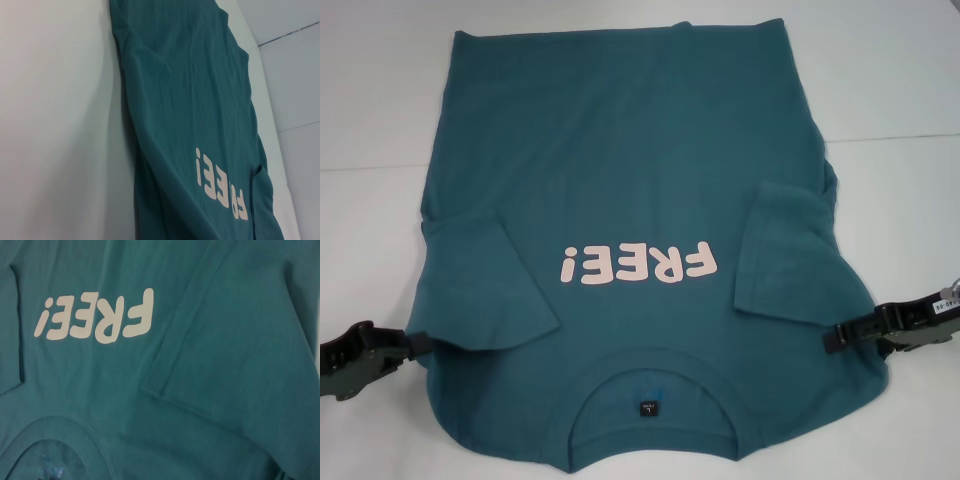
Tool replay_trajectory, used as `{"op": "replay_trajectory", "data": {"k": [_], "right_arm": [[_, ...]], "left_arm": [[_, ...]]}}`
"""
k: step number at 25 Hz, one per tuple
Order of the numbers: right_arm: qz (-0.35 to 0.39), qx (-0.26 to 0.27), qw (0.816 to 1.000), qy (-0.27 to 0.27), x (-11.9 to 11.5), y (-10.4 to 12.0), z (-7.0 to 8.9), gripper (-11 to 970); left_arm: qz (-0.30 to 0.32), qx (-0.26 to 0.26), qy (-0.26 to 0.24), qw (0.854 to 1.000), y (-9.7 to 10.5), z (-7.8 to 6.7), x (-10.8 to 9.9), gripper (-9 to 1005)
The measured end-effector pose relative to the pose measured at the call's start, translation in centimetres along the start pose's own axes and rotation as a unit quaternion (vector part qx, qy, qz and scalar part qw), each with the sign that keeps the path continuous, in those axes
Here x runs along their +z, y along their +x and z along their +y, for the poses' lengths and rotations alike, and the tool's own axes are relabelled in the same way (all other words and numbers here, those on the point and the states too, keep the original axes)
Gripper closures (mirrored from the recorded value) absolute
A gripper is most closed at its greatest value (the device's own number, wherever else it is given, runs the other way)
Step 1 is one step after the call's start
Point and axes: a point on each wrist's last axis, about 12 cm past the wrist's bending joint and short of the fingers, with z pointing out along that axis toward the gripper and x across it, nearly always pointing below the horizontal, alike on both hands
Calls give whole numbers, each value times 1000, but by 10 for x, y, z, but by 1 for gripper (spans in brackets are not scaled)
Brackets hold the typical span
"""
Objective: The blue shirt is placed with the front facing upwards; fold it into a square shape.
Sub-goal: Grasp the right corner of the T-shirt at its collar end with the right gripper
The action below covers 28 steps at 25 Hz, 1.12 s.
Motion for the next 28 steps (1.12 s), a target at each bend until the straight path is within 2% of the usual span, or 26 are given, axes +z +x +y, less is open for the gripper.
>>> {"op": "replay_trajectory", "data": {"k": [11,19,28], "right_arm": [[4,5,1000,8,-3,0,-3,62],[8,15,1000,21,-6,-1,-5,189],[15,26,999,39,-7,1,-9,379]], "left_arm": [[-1,-1,-1,1000,1,1,-1,992],[-4,-2,2,1000,1,1,-1,992],[-5,-2,4,1000,0,0,0,992]]}}
